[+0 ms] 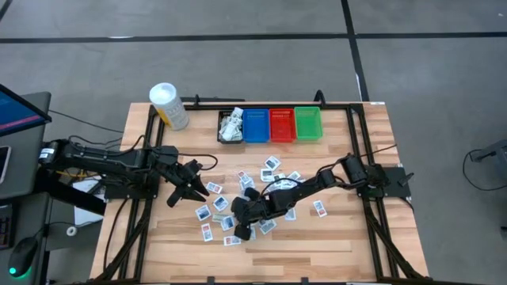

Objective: Pick & Place First Aid Supplies
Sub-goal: Put the green bandage pack in the black bin

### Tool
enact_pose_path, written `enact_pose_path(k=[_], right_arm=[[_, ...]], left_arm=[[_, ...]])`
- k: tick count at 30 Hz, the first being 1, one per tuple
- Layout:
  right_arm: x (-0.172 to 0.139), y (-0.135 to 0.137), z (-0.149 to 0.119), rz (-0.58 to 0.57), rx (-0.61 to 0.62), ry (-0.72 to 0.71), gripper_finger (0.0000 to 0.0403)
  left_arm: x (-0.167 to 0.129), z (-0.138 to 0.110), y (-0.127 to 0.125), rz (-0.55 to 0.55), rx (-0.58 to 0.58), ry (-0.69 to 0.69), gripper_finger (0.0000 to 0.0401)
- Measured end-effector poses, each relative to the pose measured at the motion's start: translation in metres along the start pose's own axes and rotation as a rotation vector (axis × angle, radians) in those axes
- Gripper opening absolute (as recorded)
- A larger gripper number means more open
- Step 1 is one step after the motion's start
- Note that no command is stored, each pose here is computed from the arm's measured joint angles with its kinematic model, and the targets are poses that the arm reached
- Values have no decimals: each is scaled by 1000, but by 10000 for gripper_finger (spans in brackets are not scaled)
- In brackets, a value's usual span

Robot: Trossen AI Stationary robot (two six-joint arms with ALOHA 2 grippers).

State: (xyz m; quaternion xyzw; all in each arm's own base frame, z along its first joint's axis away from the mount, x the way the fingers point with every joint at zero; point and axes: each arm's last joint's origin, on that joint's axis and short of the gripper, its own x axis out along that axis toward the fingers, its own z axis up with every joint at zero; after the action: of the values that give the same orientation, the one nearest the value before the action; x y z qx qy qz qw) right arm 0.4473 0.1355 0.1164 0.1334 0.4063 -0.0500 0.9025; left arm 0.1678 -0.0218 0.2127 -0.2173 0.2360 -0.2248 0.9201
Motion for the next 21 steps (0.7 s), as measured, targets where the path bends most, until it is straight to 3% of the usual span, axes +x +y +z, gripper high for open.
enact_pose_path(k=[12, 21], right_arm=[[-46, 2, 44, -145, -159, 103, 0], [-74, 8, 84, -122, -258, 32, 0]], left_arm=[[3, -2, 2, 7, -11, 18, 131], [6, -3, 5, 15, -21, 37, 131]])
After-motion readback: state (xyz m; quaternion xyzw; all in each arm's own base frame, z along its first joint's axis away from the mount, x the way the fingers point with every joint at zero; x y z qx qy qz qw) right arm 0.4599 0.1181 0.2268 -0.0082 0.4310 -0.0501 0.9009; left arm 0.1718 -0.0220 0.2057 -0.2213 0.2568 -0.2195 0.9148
